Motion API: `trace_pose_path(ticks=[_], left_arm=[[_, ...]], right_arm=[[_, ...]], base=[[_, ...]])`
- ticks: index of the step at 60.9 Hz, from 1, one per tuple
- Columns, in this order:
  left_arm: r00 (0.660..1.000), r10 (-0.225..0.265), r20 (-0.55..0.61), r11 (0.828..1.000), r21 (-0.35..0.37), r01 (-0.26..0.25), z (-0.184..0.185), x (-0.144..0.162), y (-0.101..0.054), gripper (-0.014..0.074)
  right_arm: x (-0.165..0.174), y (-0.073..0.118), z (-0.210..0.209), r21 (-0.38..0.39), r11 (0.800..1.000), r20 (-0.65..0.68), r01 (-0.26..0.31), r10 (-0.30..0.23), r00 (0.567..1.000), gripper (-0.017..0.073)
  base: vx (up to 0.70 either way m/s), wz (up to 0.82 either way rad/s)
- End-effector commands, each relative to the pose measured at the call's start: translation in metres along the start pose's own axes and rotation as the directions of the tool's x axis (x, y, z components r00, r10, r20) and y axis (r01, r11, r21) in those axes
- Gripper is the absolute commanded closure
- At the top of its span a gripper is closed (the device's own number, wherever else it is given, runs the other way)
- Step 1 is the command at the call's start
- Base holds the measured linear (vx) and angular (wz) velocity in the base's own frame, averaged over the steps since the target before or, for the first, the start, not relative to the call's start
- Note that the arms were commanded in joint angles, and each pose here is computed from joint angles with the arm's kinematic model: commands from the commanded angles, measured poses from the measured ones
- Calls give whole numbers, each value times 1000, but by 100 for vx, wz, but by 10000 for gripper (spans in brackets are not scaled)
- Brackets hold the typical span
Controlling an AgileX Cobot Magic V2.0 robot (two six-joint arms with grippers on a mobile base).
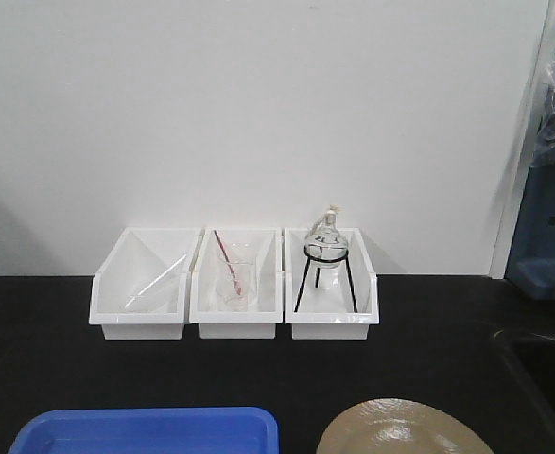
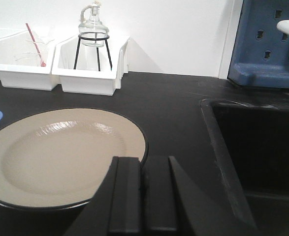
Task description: Place disk in tray to left cabinet
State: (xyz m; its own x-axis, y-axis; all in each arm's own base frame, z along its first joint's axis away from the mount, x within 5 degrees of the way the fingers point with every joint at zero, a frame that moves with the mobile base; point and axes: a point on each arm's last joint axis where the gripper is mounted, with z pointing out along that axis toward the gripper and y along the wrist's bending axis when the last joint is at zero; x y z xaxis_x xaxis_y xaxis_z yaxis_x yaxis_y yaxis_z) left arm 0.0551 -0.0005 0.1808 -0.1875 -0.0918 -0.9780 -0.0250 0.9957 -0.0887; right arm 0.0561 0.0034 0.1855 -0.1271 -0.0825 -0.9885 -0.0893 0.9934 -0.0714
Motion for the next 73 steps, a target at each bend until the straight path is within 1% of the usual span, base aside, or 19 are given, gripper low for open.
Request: trace_pose_path(ticks=[1,19,41,46,50,57,60,67,70,73], left_arm=[[997,-7,74,1000,2,7,1,-3,0,600],[997,-8,75,1000,2,8,1,-3,0,600],[994,-10,113,1000,2,10,0,-7,0,600],[992,-10,129,1000,2,10,0,-8,0,600],[987,-10,163,1000,2,10,-1,-12,0,600],[970,-10,244,1000,1,10,-2,-19,0,600],[957,-10,289,1000,1,10,-3,-23,1,600],[917,-11,398,1000,0,12,-7,-33,1,600],[901,-11,433,1000,0,12,-8,-37,1,600],[877,-11,480,1000,0,12,-11,-42,1,600]], right_arm=[[-1,1,1,-3,1000,69,11,-11,998,568],[-1,1,1,-3,1000,69,11,-11,998,568],[-1,1,1,-3,1000,69,11,-11,998,568],[-1,1,1,-3,1000,69,12,-12,998,568],[-2,1,1,-2,1000,76,25,-25,997,568],[-5,1,0,-5,1000,118,25,-25,993,568],[-7,1,0,-6,1000,136,26,-24,990,568],[-14,2,-1,-12,1000,212,27,-23,977,568],[-20,2,-3,-16,1000,266,26,-21,964,568],[-29,3,-5,-23,1000,326,13,-5,945,568]], base=[[0,0],[0,0],[0,0],[0,0],[0,0],[0,0],[0,0],[0,0],[0,0],[0,0]])
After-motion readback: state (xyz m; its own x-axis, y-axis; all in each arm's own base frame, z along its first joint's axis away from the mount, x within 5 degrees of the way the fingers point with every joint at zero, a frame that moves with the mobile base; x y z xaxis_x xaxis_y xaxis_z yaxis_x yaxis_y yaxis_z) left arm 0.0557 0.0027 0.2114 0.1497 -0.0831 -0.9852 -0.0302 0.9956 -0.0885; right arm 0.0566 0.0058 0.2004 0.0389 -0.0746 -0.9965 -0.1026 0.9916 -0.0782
